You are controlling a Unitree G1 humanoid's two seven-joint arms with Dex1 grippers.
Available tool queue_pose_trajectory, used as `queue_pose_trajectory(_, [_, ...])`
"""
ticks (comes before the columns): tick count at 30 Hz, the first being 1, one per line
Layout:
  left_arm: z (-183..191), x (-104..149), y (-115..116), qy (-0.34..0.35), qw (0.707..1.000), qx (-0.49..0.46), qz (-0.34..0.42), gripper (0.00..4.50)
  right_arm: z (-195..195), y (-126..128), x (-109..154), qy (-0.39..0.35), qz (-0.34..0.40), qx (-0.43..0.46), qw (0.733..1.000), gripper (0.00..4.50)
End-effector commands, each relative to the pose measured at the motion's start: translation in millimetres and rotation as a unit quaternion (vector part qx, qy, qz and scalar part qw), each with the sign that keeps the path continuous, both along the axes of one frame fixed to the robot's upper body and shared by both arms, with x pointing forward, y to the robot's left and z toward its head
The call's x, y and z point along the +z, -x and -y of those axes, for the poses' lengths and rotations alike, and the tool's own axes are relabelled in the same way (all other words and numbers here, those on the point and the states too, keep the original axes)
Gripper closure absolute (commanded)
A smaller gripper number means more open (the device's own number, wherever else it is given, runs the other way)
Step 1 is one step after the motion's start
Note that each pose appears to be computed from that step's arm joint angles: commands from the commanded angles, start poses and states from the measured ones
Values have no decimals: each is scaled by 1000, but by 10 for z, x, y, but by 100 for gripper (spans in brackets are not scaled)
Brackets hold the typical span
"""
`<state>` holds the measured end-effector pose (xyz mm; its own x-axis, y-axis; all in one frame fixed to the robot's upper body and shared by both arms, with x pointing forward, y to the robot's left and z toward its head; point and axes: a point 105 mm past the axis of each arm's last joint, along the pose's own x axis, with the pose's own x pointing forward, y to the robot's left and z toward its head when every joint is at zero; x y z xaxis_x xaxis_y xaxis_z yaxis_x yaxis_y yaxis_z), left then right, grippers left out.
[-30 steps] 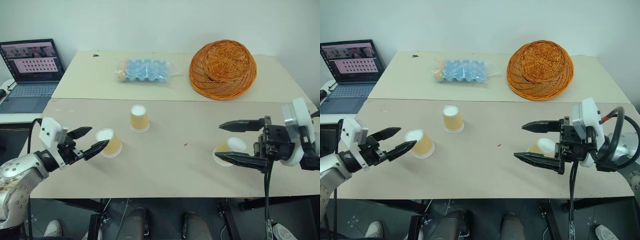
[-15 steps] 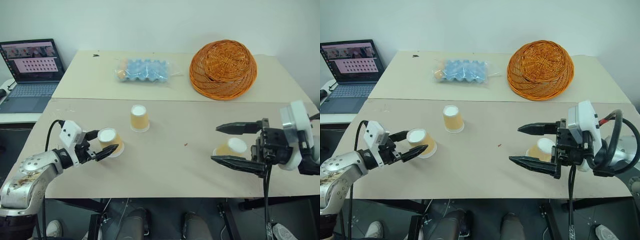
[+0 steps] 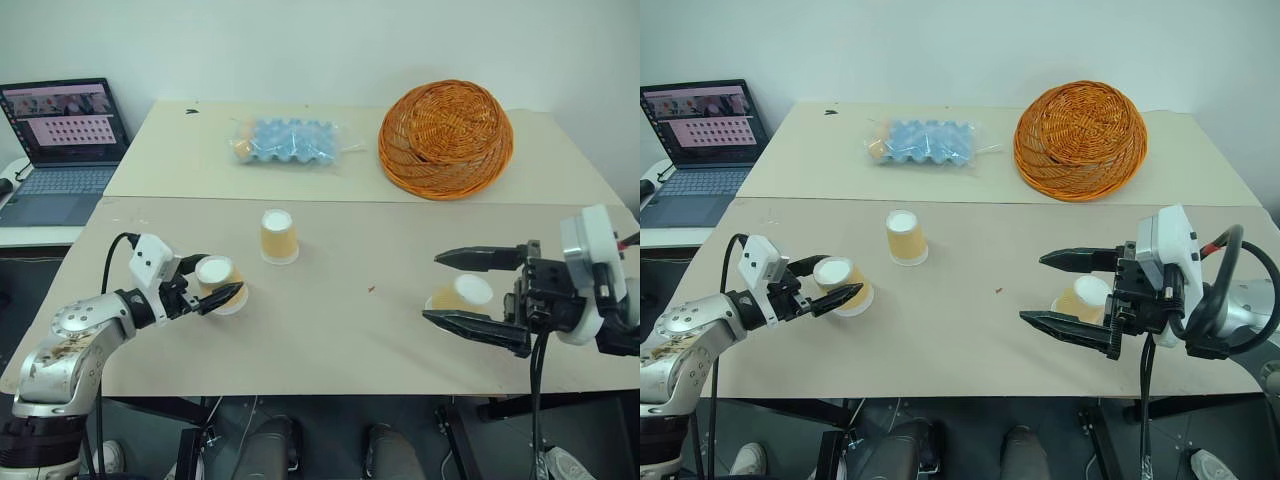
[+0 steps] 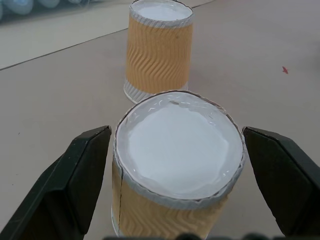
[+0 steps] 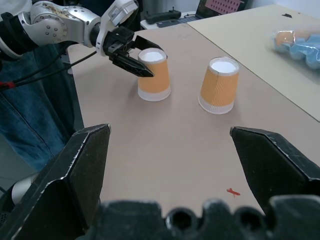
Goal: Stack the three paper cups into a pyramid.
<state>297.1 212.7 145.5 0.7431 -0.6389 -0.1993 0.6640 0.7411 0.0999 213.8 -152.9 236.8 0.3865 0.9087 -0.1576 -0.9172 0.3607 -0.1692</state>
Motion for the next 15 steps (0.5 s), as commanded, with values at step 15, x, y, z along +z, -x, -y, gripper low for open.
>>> queue_pose_trajectory(15, [728,471,-14,3,986,-151,70,194,-9,1,89,-2,28,-18,999,0])
